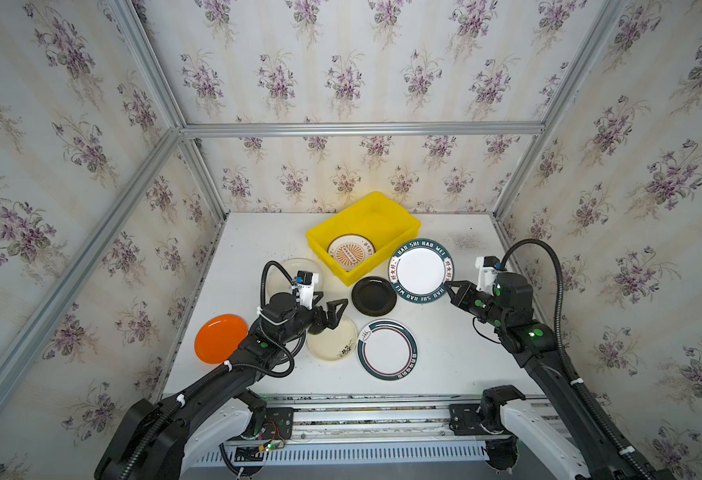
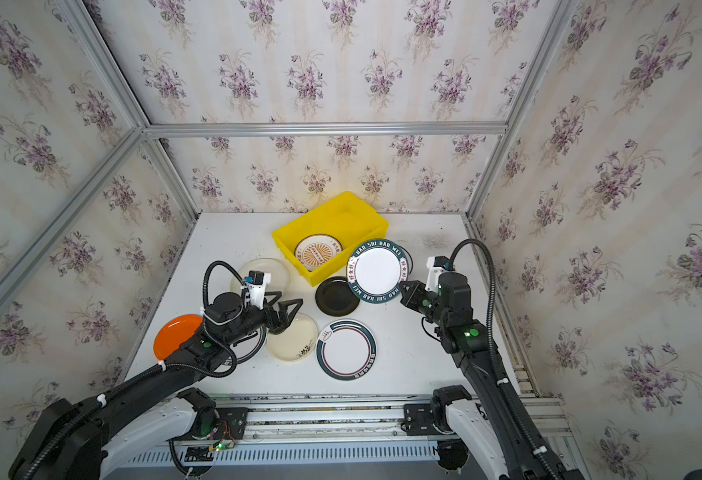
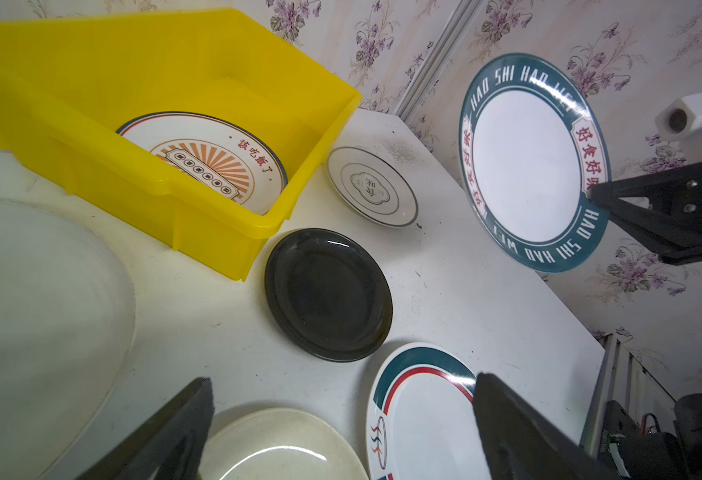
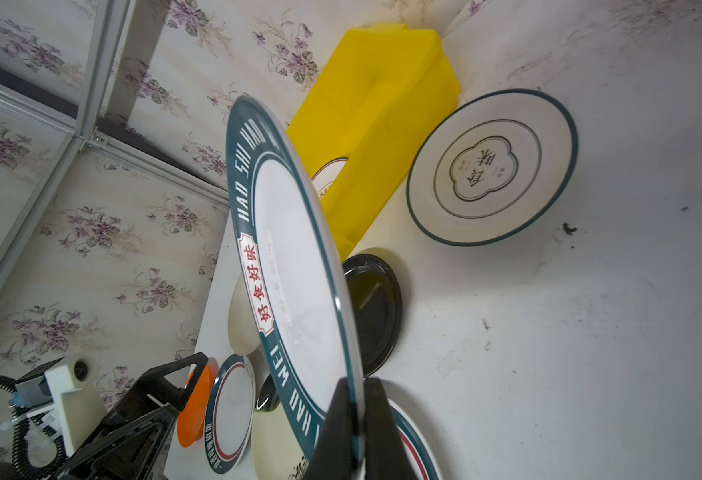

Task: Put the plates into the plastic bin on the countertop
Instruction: 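Carry the upright plate toward the left gripper while the left gripper reaches toward it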

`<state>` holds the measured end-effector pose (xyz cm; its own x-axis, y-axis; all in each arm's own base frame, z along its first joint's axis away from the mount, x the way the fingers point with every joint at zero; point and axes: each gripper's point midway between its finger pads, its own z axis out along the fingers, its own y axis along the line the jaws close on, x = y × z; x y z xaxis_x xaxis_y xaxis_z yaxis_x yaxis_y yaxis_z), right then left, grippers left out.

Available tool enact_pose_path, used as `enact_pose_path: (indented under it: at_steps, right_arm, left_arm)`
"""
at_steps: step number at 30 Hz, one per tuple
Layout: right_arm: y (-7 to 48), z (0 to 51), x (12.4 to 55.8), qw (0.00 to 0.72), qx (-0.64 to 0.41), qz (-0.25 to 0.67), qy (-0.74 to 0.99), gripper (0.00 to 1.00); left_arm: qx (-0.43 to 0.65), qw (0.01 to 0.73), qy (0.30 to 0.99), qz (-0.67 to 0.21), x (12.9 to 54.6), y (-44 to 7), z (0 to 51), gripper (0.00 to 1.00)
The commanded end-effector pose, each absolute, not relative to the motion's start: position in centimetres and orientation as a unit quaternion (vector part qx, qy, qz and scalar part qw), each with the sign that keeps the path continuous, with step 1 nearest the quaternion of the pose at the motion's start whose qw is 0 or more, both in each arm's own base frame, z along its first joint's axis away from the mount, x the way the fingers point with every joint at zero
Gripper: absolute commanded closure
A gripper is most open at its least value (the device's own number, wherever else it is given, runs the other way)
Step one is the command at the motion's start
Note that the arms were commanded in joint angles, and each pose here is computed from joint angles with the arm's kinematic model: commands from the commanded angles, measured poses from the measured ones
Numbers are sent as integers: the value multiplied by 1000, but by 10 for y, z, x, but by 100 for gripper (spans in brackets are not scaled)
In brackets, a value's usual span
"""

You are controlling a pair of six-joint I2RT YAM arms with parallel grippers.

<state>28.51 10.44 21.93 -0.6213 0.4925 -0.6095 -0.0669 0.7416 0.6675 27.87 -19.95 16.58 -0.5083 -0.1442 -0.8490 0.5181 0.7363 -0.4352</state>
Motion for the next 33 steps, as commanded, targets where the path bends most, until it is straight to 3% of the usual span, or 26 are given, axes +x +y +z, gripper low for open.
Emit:
enact_pose_path:
  at_steps: [1,33]
  right_arm:
    - [125,250,296,457,81,368,806,100]
    - [246,225,283,395,-58,516,758,100]
  left_arm:
    - [127,491,774,-378,278,-209,181,0]
    - [142,479,765,-407,272,-219,182,1]
